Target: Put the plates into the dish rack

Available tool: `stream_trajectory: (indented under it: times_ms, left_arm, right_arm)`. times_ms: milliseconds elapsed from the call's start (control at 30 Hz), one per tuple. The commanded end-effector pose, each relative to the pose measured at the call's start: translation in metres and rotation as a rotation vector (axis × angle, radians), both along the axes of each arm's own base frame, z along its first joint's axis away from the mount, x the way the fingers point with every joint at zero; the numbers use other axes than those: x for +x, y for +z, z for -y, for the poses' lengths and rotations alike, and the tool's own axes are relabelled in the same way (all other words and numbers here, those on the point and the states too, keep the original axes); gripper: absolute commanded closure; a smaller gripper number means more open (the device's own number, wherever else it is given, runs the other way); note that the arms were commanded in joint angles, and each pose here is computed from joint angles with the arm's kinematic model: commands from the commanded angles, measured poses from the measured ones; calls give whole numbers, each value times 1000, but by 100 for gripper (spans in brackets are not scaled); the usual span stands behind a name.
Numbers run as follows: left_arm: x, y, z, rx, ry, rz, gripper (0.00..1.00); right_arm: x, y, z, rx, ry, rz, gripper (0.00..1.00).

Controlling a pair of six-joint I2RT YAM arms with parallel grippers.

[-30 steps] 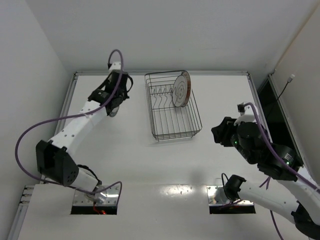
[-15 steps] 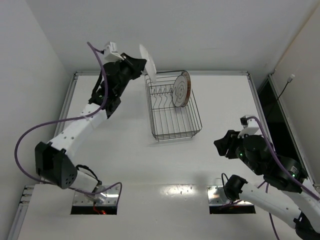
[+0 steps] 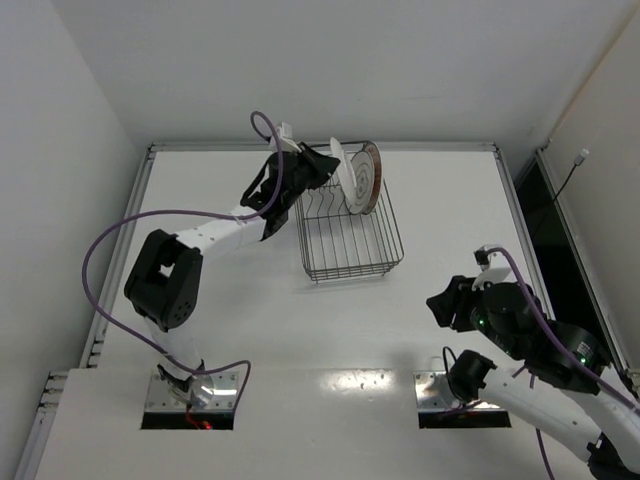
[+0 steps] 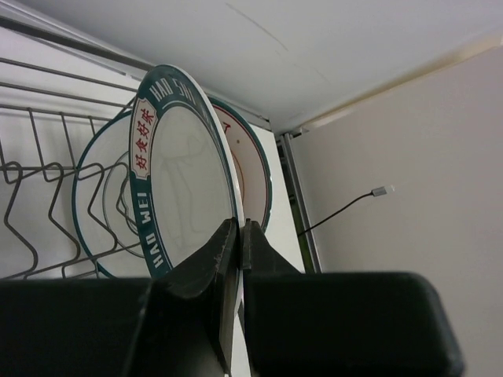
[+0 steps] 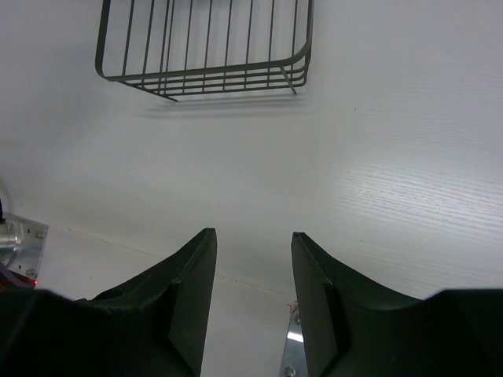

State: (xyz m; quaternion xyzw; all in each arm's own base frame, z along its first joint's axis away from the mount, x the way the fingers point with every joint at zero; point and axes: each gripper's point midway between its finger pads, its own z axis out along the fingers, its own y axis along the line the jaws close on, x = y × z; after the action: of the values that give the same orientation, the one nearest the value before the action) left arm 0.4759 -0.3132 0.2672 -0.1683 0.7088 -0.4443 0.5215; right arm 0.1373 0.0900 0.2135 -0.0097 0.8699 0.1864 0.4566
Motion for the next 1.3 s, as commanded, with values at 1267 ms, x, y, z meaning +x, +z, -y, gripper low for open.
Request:
stream_trajectory:
  times_ms: [1267]
  left_arm:
    - [-20, 97, 10, -52, 16, 274, 100]
  right_arm:
    - [-11, -4, 8, 27, 15, 17, 57]
